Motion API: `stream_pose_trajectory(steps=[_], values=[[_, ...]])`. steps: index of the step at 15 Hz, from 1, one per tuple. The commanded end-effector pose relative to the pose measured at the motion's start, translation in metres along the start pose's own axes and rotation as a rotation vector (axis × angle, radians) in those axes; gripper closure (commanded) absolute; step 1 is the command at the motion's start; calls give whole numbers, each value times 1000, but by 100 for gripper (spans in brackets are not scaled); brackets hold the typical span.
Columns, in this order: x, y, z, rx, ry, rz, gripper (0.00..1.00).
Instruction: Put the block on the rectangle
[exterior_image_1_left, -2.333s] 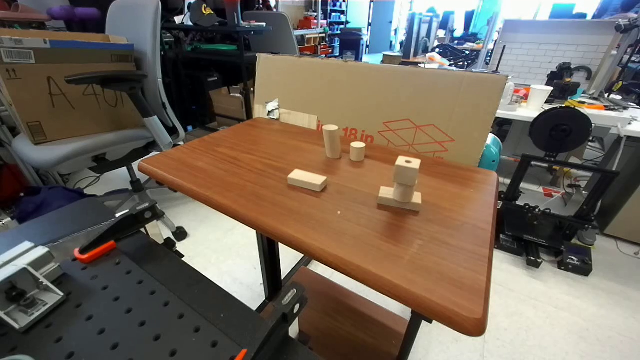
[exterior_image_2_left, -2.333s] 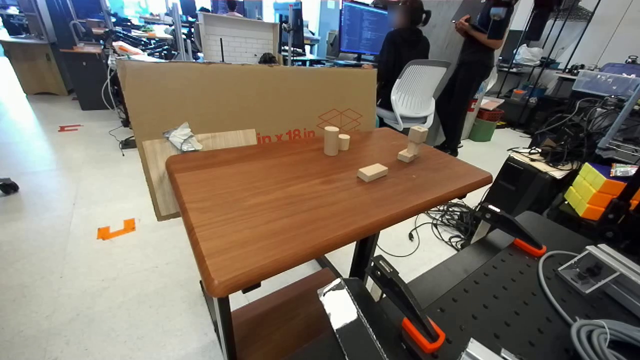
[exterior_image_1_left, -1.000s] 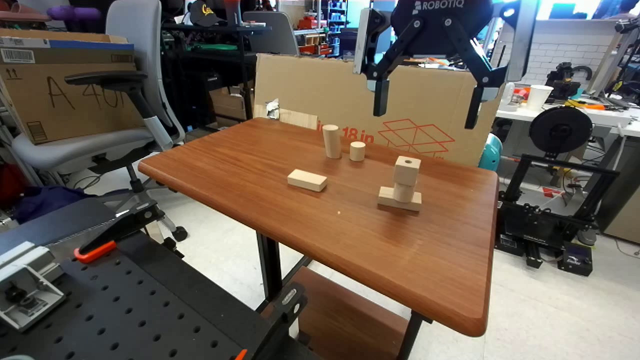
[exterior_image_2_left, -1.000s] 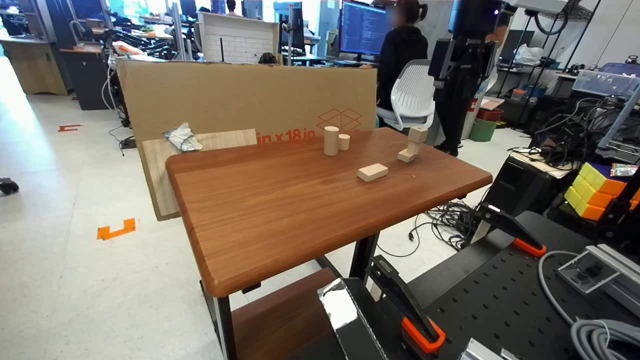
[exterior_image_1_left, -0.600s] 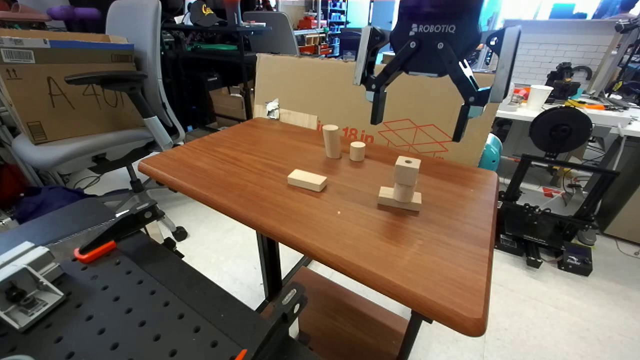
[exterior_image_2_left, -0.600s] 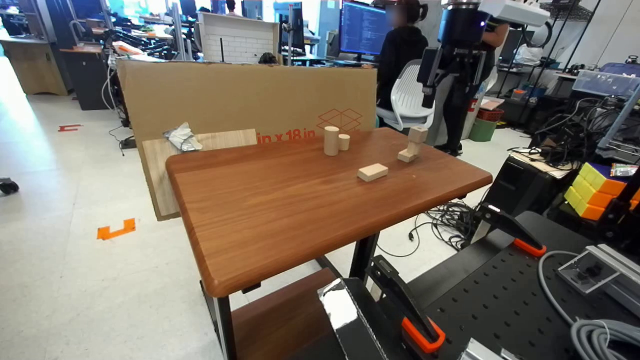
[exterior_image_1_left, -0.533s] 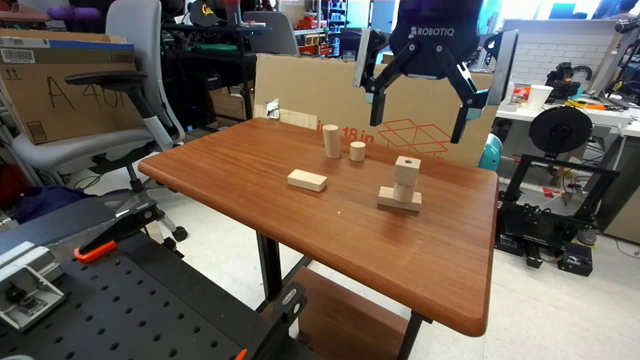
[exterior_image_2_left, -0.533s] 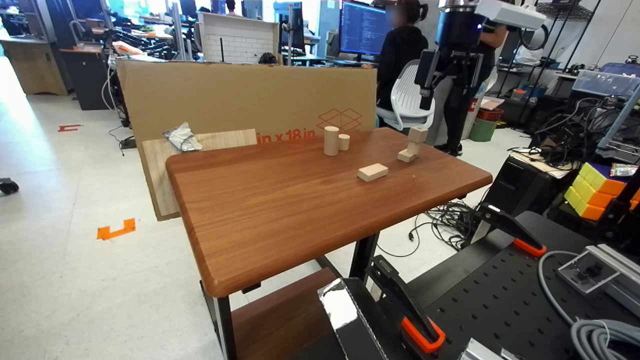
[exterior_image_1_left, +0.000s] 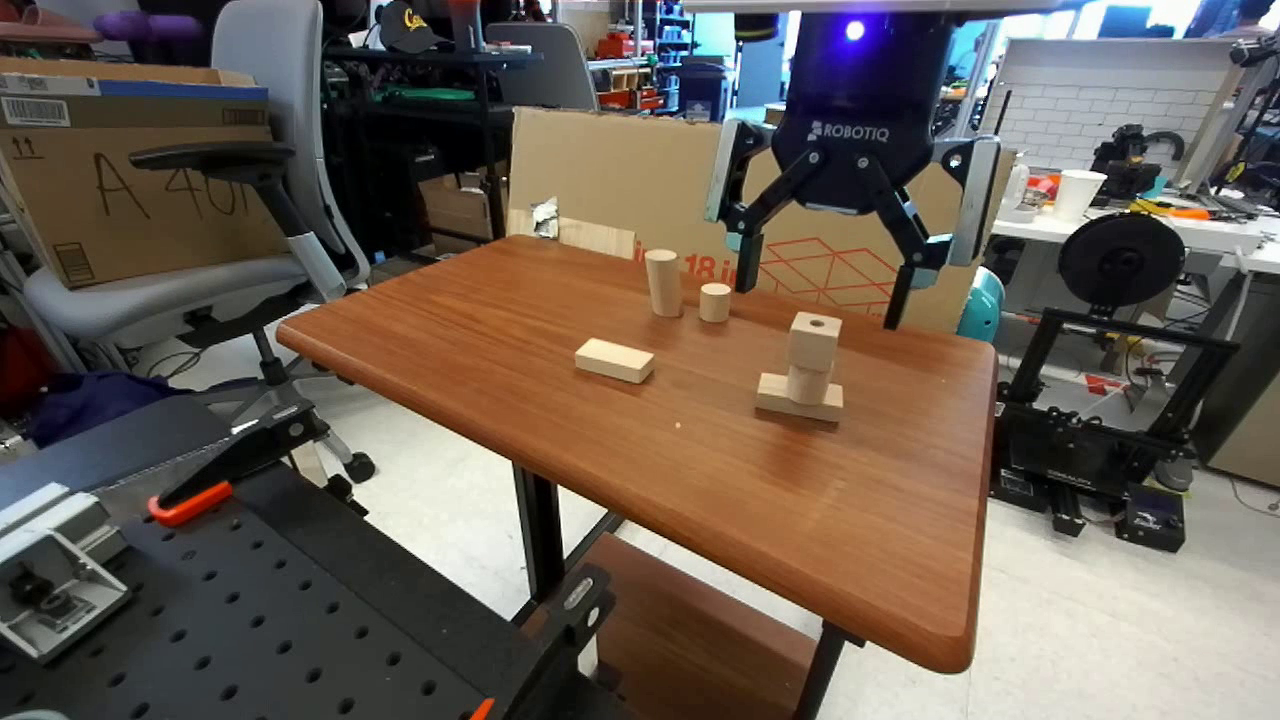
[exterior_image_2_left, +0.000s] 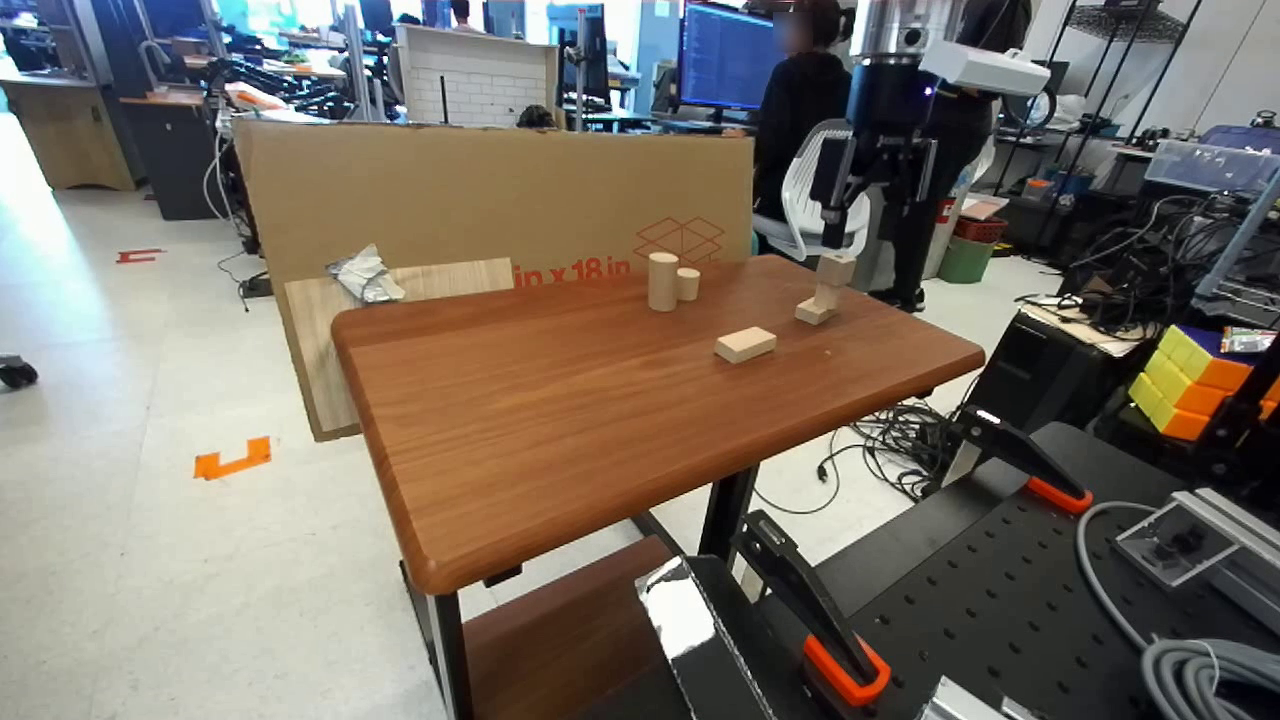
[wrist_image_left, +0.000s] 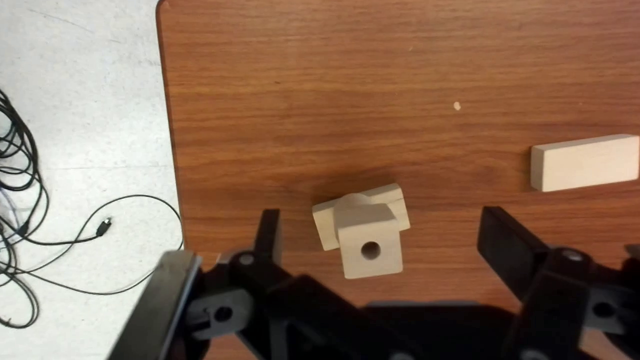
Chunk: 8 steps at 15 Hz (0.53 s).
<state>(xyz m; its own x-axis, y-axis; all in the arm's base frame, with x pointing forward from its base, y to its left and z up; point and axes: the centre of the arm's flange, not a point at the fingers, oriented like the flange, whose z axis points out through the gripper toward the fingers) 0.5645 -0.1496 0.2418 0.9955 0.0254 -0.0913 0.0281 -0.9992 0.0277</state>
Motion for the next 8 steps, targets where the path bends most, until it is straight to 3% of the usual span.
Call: stream_pose_trajectory(steps=[1, 7, 8], values=[[15, 6, 10, 7, -9, -22, 0], [26, 7, 22, 1, -22, -36, 0], [28, 6, 23, 1, -17, -41, 25]])
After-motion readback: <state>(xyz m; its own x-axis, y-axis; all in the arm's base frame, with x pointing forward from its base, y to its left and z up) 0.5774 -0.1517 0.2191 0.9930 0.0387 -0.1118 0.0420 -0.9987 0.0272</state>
